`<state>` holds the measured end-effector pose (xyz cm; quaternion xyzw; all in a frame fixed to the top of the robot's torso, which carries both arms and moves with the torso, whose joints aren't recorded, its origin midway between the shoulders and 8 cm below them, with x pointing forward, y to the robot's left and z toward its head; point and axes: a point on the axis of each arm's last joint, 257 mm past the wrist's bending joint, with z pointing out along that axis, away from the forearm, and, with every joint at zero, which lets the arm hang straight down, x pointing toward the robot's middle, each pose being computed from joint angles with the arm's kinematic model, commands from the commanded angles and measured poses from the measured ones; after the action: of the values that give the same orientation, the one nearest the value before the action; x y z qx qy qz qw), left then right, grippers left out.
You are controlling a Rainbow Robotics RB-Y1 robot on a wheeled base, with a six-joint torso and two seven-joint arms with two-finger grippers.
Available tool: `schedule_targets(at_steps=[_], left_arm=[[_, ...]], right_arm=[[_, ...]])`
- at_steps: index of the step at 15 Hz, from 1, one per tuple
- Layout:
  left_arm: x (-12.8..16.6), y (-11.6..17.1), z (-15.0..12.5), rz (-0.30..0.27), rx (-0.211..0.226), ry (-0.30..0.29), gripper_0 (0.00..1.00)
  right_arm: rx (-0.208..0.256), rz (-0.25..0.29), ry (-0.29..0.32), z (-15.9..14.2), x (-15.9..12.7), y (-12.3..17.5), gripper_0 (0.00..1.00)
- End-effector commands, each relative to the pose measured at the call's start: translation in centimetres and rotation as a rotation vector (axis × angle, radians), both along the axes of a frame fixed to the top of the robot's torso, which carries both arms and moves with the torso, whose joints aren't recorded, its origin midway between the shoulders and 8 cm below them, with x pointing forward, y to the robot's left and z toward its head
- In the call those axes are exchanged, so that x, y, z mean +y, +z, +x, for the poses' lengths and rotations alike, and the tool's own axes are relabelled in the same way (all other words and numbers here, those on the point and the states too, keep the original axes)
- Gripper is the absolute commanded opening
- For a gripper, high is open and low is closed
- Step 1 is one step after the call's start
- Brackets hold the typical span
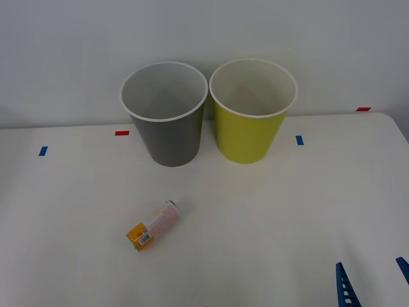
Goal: Put cans in the gray bin and PET bottles in the light green bin.
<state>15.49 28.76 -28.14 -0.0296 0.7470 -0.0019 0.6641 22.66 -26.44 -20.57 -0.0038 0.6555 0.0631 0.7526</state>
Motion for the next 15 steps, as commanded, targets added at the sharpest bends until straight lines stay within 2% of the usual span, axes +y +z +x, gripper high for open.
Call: schedule_targets(at_steps=[1,2,6,15], left_arm=[[0.0,0.0,0.0,0.0,0.0,0.0,0.0],[0.6,-1.5,-0.4,-0.009,0.031,0.016,0.0],[1.7,-0.3,-0.7,-0.002,-0.014,0.023,0.0],[1.0,0.2,-0.6,0.012,-0.032,-0.008,0.0]], right_arm=[[0.0,0.0,0.0,0.0,0.0,0.0,1.0],[0.0,0.0,0.0,0.0,0.0,0.0,1.0],[0.0,0.0,0.0,0.0,0.0,0.0,1.0],[0.0,0.0,0.0,0.0,0.0,0.0,1.0]])
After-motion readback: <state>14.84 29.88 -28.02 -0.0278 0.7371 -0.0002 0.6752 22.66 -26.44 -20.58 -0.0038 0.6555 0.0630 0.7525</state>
